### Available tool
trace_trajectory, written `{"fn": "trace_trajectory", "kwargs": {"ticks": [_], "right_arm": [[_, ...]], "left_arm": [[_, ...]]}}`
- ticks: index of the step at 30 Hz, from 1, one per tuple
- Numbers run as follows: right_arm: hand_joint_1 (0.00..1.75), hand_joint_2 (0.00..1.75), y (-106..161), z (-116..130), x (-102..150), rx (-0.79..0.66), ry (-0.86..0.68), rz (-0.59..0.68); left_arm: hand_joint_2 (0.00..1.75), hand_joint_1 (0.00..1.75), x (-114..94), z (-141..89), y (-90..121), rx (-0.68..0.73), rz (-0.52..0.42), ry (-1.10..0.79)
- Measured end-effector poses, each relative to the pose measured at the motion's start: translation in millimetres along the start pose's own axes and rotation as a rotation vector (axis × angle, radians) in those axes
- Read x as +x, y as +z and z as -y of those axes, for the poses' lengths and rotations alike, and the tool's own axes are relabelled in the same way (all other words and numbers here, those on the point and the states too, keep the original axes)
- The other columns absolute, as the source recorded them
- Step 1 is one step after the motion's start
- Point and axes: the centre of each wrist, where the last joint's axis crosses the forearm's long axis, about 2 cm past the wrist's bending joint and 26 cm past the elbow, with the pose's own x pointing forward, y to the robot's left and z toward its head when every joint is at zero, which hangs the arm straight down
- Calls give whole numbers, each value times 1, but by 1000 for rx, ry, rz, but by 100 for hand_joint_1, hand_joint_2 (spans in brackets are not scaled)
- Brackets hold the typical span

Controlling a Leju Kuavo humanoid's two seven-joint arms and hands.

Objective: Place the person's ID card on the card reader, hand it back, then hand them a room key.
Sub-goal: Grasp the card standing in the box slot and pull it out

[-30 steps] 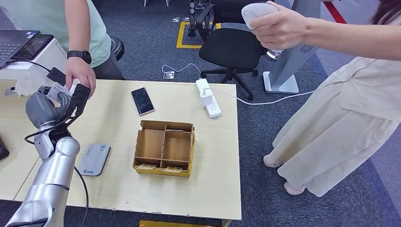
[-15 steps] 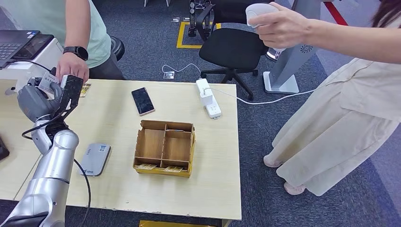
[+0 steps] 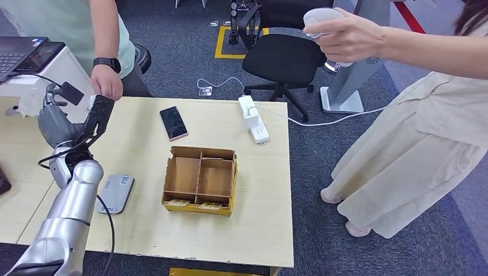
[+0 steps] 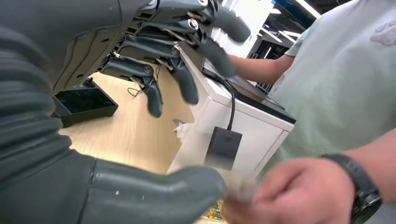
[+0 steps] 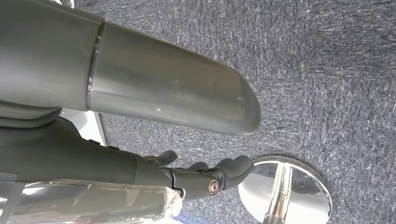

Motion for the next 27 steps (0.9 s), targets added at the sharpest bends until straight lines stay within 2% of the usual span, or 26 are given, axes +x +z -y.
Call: {"fn": "trace_trajectory", "kwargs": {"ticks": [13,17,22,27], "right_arm": [[0,0,0,0,1,2,-3,-1],[0,0,0,-1,1,2,-3,0],[0,0,0,-1,0,1,-7,-1],[0,0,1,-1,-2,-5,-16,-5]], "left_arm": [[0,0,-1,0,2,15,9,-15],[175,0,-2,0,3,15,8,-17],[175,0,-4,-1,7,20,42,-36],[175,0,-14,-9,22,17,72,-53]]}}
